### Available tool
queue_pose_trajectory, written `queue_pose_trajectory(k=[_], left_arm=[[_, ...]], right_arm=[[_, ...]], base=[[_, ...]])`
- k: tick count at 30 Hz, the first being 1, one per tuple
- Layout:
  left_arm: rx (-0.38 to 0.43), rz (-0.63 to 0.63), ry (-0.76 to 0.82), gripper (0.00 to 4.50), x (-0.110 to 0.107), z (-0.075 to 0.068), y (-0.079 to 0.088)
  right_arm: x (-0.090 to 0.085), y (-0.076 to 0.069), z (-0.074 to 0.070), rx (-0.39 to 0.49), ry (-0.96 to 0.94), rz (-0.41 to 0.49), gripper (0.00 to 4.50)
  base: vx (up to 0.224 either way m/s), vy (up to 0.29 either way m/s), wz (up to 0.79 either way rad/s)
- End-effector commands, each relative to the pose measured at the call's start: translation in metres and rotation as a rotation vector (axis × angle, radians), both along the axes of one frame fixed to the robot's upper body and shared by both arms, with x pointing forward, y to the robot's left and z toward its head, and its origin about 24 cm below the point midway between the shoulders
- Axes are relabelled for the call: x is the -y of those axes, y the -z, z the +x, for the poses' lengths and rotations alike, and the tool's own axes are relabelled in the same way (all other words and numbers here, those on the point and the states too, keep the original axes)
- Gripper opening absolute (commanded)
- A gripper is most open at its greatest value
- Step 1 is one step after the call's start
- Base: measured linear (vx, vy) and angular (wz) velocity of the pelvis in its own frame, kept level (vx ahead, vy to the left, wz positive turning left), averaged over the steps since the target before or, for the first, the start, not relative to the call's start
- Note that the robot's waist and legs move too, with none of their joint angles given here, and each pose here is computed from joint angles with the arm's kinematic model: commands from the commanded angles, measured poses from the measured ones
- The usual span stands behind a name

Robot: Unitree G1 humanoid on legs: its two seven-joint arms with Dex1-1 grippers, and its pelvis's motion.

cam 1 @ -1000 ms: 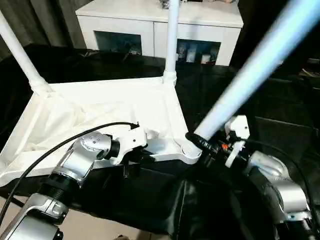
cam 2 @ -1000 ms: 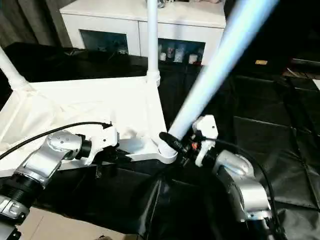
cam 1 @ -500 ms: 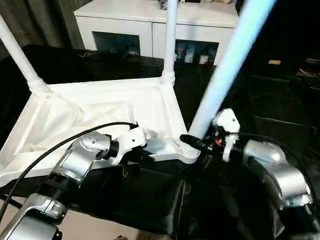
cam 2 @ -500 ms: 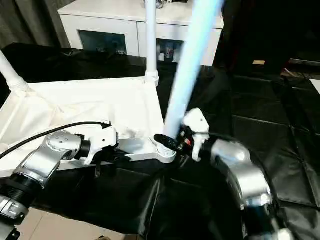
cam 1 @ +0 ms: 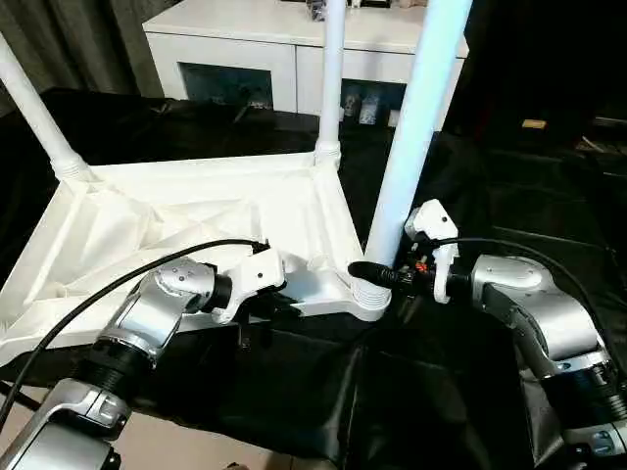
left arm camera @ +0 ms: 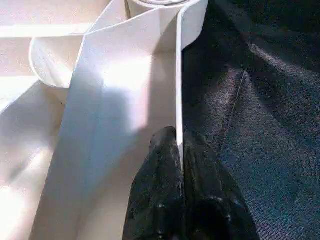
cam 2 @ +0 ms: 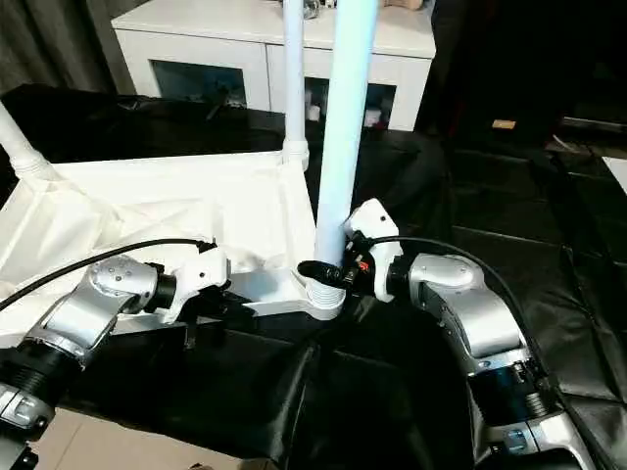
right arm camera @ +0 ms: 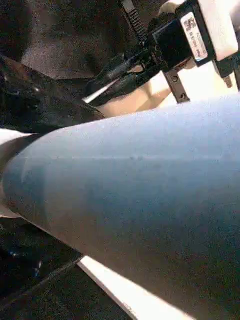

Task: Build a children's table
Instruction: Insert table leg to table base, then rotate leg to tighten

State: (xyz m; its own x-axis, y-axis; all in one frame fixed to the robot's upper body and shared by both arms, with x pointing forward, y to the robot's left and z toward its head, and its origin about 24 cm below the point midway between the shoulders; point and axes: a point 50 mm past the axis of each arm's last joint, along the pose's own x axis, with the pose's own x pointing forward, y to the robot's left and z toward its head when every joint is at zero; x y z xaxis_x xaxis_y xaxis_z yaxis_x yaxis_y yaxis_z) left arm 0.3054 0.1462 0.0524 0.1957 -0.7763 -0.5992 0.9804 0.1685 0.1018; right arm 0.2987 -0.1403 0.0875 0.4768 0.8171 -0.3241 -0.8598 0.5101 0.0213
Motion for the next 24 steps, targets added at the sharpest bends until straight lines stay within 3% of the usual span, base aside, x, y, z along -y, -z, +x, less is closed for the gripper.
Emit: queue_pose_trajectory(k=[1, 3, 6, 9, 15, 18, 19, 21, 24], left_arm=[[0.095, -0.030, -0.078, 0.00, -0.007, 0.012, -0.018], [0.094, -0.024, -0.099, 0.00, -0.008, 0.013, -0.016], [0.084, -0.037, -0.202, 0.00, -0.008, 0.017, -0.009], [0.069, -0.068, -0.285, 0.00, 0.008, 0.020, -0.005], [0.071, -0.084, -0.363, 0.00, 0.036, 0.027, -0.005], [0.064, -0.103, -0.441, 0.00, 0.064, 0.034, -0.007], [0.064, -0.103, -0.441, 0.00, 0.064, 0.034, -0.007], [0.062, -0.121, -0.488, 0.00, 0.098, 0.037, -0.012], [0.086, -0.133, -0.527, 0.00, 0.120, 0.040, -0.020]], right_arm=[[0.008, 0.043, -0.012, -0.168, 0.049, -0.113, 1.84], [0.008, 0.045, -0.010, -0.163, 0.082, -0.125, 1.84], [0.012, 0.053, 0.003, -0.137, 0.279, -0.154, 1.84], [0.010, 0.061, 0.017, -0.124, 0.498, -0.162, 1.84], [-0.003, 0.064, 0.029, -0.106, 0.628, -0.157, 1.84], [-0.016, 0.062, 0.042, -0.104, 0.747, -0.128, 1.84], [-0.016, 0.062, 0.042, -0.104, 0.747, -0.128, 1.84], [-0.031, 0.059, 0.054, -0.106, 0.855, -0.101, 1.84], [-0.039, 0.055, 0.061, -0.092, 0.941, -0.090, 1.84]], base=[[0.000, 0.000, 0.00], [0.000, 0.000, 0.00], [0.000, 0.000, 0.00], [0.000, 0.000, 0.00], [0.000, 0.000, 0.00], [-0.052, 0.054, 0.00], [-0.049, 0.065, 0.00], [-0.077, 0.066, -0.07], [0.009, -0.049, 0.19]])
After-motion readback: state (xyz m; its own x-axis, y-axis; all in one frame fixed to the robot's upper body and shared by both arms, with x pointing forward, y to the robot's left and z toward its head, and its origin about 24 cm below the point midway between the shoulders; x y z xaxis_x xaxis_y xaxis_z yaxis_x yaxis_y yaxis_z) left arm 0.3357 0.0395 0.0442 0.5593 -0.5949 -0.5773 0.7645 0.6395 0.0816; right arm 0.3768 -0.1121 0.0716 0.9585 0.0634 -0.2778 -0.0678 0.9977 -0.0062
